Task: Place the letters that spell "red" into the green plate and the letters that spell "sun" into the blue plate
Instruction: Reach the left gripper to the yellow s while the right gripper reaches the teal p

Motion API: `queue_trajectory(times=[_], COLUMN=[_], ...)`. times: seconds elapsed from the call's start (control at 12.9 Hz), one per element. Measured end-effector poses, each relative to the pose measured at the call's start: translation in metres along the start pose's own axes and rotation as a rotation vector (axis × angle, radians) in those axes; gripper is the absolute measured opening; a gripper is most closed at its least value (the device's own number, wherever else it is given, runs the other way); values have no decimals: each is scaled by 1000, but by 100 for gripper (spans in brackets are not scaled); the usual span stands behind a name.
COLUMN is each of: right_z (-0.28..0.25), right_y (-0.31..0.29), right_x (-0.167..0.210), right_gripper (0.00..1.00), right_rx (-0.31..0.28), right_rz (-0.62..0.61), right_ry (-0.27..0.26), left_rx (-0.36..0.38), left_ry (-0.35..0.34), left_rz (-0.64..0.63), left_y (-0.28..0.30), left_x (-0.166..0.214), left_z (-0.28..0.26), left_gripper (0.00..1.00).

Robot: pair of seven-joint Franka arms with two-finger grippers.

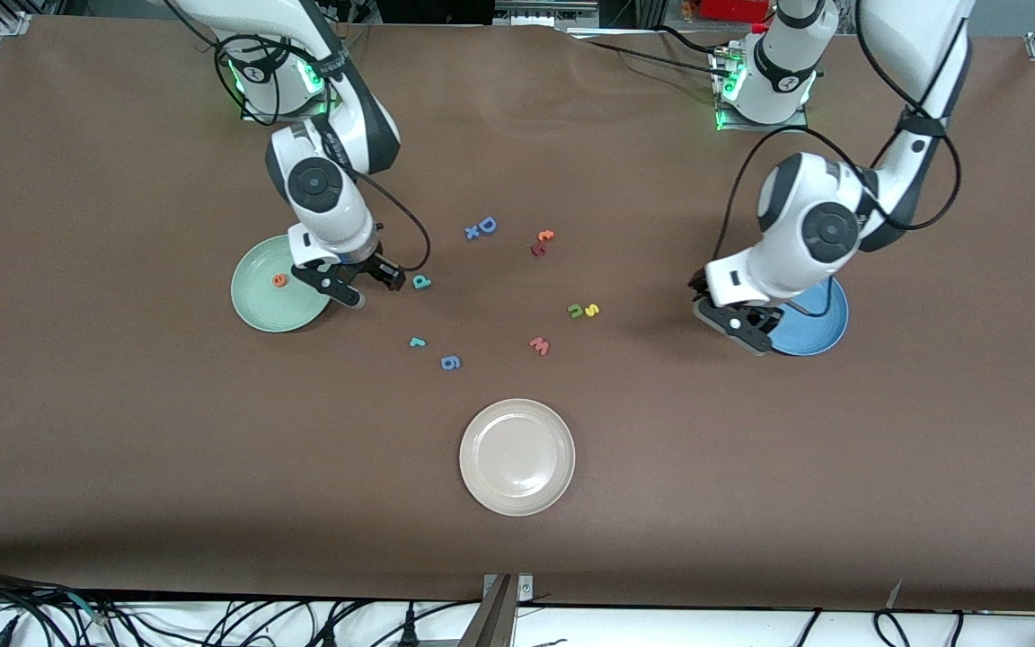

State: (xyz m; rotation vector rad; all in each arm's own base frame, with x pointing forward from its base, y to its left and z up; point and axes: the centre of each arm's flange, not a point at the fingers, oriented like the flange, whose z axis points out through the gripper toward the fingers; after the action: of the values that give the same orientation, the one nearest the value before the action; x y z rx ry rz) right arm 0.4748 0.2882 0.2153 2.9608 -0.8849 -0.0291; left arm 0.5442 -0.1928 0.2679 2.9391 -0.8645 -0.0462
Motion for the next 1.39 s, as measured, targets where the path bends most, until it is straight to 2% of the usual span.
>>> queue_trajectory(times=[0.23,0.46,0.7,1.0,1.39], right_z=[9,27,40,36,38], right_y=[-38,-51,-54,-59,-55], right_x=[-10,-8,-16,-18,-26], right_gripper=[78,78,78,77,73], right_rx=[14,4,-14,-7,-64], right_rz=[218,355,393,440,495], right_ry=[21,28,29,30,16], left_rx=[29,111,102,91,86], left_ry=[25,-4,-22,8,19], left_rz=[101,270,322,374,408], left_y=[47,85,109,132,153], left_x=[31,52,58,61,62], left_z=[-6,15,48,81,95], left_gripper=[100,100,100,100,100])
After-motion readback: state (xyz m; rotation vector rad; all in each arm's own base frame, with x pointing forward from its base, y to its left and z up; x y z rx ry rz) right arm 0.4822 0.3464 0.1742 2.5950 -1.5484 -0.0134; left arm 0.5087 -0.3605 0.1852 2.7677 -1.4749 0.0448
